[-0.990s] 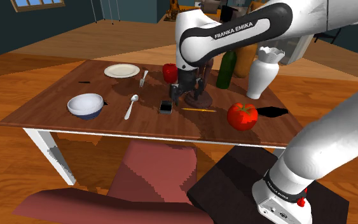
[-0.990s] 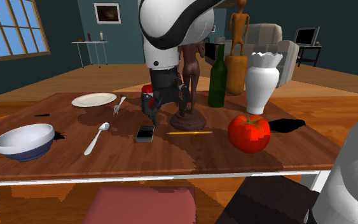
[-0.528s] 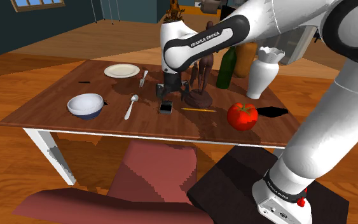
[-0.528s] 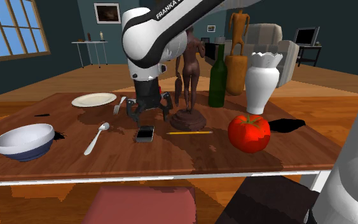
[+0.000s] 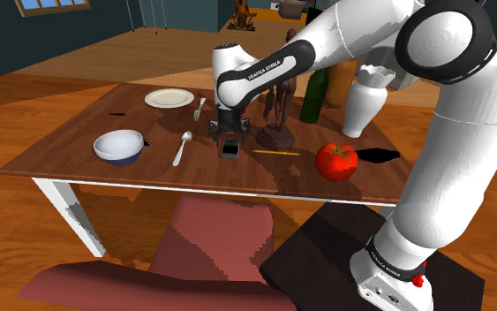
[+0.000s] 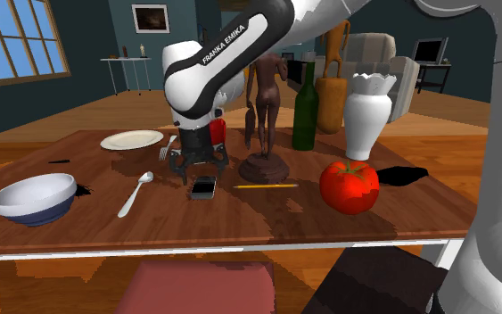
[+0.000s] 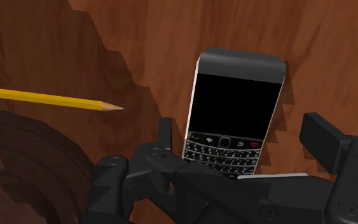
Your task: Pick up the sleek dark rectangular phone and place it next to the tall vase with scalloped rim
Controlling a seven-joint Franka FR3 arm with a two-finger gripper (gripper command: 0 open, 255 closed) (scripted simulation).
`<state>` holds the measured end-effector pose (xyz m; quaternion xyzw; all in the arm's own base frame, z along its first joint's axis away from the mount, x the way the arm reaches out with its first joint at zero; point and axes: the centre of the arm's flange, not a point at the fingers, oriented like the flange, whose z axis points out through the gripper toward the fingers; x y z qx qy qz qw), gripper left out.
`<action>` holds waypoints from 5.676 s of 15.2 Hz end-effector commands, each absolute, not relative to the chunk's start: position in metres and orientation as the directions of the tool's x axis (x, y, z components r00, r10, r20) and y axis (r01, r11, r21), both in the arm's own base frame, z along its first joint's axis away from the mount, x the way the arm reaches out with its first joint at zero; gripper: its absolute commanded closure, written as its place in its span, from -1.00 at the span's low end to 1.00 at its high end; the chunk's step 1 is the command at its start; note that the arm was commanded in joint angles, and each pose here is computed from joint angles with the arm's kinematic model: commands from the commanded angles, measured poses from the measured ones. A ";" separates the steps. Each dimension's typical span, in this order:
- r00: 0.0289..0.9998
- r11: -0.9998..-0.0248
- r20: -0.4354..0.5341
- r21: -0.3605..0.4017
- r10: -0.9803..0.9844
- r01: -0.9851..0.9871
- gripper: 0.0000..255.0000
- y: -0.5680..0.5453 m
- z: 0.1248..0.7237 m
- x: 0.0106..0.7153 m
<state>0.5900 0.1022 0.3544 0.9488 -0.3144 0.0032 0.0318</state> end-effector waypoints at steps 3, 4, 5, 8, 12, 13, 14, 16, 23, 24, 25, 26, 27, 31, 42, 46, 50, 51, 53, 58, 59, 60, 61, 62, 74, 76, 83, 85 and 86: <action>0.801 -0.799 0.027 0.058 -0.598 -0.598 -1.00 0.100 0.334 0.590; 0.801 -0.799 0.027 0.058 -0.598 -0.598 -1.00 0.100 0.331 0.590; 0.801 -0.799 0.027 0.058 -0.598 -0.598 -1.00 0.100 0.331 0.590; 0.801 -0.799 0.027 0.058 -0.598 -0.598 -1.00 0.100 0.331 0.590; 0.801 -0.799 0.027 0.058 -0.598 -0.598 -1.00 0.100 0.331 0.590; 0.801 -0.799 0.027 0.058 -0.598 -0.598 1.00 0.100 0.331 0.590; 0.801 -0.799 0.027 0.058 -0.598 -0.598 1.00 0.100 0.331 0.590; 0.801 -0.799 0.027 0.058 -0.598 -0.598 1.00 0.101 0.330 0.591; 0.801 -0.799 0.027 0.058 -0.598 -0.598 1.00 0.100 0.336 0.590; 0.801 -0.799 0.027 0.058 -0.598 -0.598 1.00 0.100 0.341 0.590; 0.801 -0.799 0.027 0.058 -0.598 -0.598 1.00 0.100 0.346 0.590; 0.801 -0.799 0.027 0.058 -0.598 -0.598 1.00 0.100 0.352 0.590; 0.801 -0.799 0.027 0.058 -0.598 -0.598 1.00 0.100 0.357 0.590; 0.801 -0.799 0.027 0.058 -0.598 -0.598 1.00 0.100 0.378 0.590; 0.801 -0.799 0.027 0.058 -0.598 -0.598 1.00 0.100 0.436 0.590; 0.801 -0.799 0.027 0.058 -0.598 -0.598 1.00 0.100 0.457 0.590; 0.801 -0.799 0.027 0.058 -0.598 -0.598 1.00 0.100 0.478 0.590; 0.801 -0.799 0.027 0.058 -0.598 -0.598 1.00 0.100 0.484 0.590; 0.801 -0.799 0.027 0.058 -0.598 -0.598 1.00 0.100 0.494 0.590; 0.801 -0.799 0.027 0.058 -0.598 -0.598 1.00 0.100 0.521 0.590; 0.801 -0.799 0.027 0.058 -0.598 -0.598 1.00 0.100 0.526 0.590; 0.801 -0.799 0.027 0.058 -0.598 -0.598 1.00 0.100 0.531 0.590; 0.801 -0.799 0.027 0.058 -0.598 -0.598 1.00 0.100 0.537 0.590; 0.801 -0.799 0.027 0.058 -0.598 -0.598 1.00 0.100 0.542 0.590; 0.801 -0.799 0.027 0.058 -0.598 -0.598 1.00 0.100 0.605 0.590; 0.801 -0.799 0.027 0.058 -0.598 -0.598 1.00 0.100 0.616 0.590; 0.801 -0.799 0.027 0.058 -0.598 -0.598 1.00 0.100 0.653 0.590; 0.801 -0.799 0.027 0.058 -0.598 -0.598 1.00 0.100 0.663 0.590; 0.801 -0.799 0.027 0.058 -0.598 -0.598 1.00 0.100 0.669 0.590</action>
